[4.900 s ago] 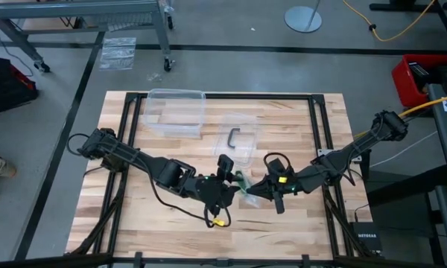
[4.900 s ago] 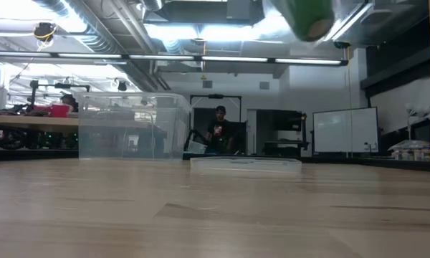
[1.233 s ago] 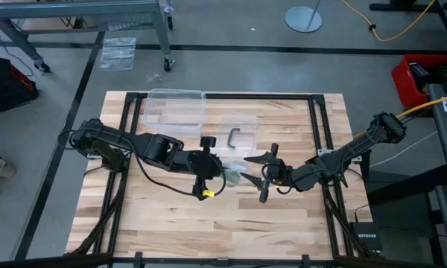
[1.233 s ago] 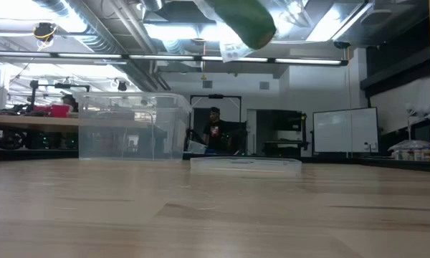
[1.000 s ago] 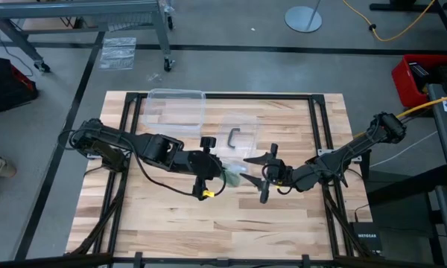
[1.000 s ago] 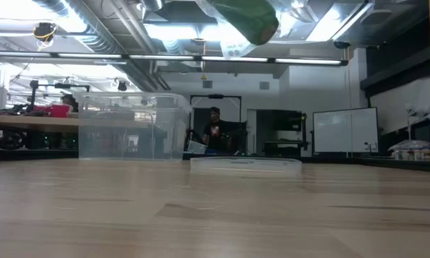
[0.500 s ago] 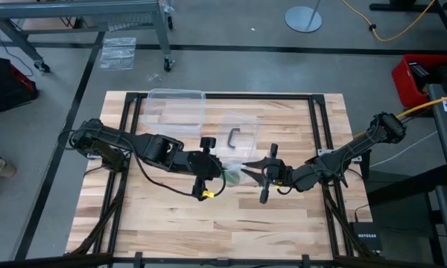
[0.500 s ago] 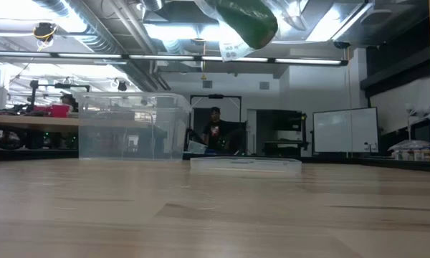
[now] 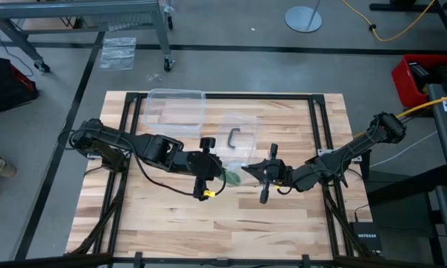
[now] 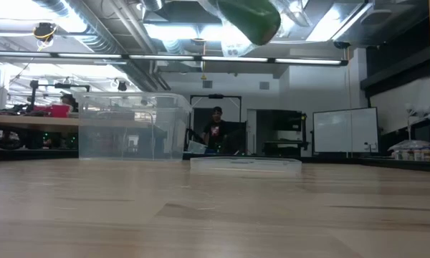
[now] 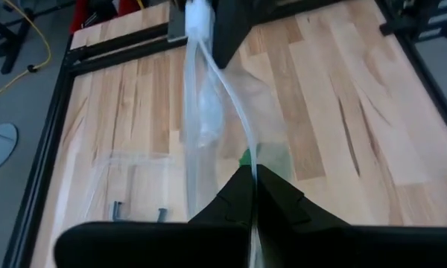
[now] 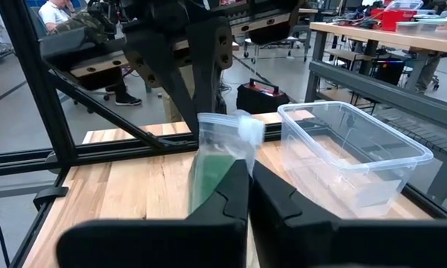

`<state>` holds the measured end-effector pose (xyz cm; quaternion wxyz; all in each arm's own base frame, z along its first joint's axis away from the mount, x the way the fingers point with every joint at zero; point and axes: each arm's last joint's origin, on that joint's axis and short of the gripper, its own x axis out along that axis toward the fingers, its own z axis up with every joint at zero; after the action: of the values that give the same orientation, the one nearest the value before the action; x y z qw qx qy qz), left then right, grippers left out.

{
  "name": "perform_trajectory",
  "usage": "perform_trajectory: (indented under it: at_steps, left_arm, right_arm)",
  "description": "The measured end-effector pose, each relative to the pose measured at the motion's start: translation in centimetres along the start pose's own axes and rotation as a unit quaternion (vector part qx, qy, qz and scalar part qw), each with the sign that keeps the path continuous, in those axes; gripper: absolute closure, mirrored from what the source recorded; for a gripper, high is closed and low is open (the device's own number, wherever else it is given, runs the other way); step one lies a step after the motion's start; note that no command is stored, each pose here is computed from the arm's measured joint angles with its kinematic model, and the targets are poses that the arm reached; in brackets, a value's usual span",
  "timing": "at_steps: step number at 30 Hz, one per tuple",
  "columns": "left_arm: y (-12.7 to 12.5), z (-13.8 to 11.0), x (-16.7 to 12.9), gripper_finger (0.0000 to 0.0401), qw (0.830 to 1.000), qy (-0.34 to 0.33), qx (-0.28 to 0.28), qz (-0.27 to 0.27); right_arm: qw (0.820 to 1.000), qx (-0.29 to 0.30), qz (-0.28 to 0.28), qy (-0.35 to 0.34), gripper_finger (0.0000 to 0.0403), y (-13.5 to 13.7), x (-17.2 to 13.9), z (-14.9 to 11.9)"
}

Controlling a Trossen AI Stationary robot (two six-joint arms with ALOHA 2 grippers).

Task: Roll bandage
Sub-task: Close the transparent zip bag

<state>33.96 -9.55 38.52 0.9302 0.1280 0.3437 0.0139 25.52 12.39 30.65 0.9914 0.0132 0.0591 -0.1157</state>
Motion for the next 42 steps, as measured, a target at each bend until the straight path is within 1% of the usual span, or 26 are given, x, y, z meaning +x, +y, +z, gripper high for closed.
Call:
perform_trajectory:
  at_steps: [3, 7, 14, 19, 24, 34, 38, 42]
  left_arm:
    - [0.0, 0.3, 0.0, 0.0387, 1.000, -0.015, -0.020, 0.000]
    - [0.0, 0.6, 0.0, 0.0358, 0.999, -0.032, -0.026, 0.000]
    - [-0.2, 1.1, -0.1, 0.0298, 0.998, -0.053, -0.028, -0.001]
    - [0.3, 1.6, 0.1, 0.0278, 0.997, -0.080, -0.022, 0.006]
    - [0.8, 2.1, 1.0, 0.0279, 0.995, -0.098, -0.008, 0.019]
    - [1.5, 2.3, 2.8, 0.0292, 0.993, -0.104, 0.028, 0.037]
    - [1.5, 2.4, 2.8, 0.0305, 0.993, -0.105, 0.042, 0.038]
    - [1.3, 2.4, 2.8, 0.0328, 0.992, -0.105, 0.059, 0.039]
  right_arm:
    - [1.000, 0.000, -0.001, 0.000, 0.0397, 0.0, 0.0, 0.0]
    - [1.000, -0.002, -0.011, 0.001, 0.0399, -0.1, 0.0, 0.0]
    - [1.000, -0.003, -0.012, 0.002, 0.0400, -0.1, 0.0, -0.1]
    - [1.000, -0.003, -0.007, 0.002, 0.0401, 0.0, 0.0, -0.1]
    - [1.000, 0.001, -0.001, 0.002, 0.0401, 0.0, 0.0, 0.0]
    - [1.000, 0.001, -0.001, 0.003, 0.0401, 0.0, 0.0, -0.1]
    - [1.000, 0.001, -0.001, 0.003, 0.0402, 0.0, 0.0, -0.1]
    - [1.000, 0.001, -0.001, 0.003, 0.0402, 0.0, 0.0, -0.1]
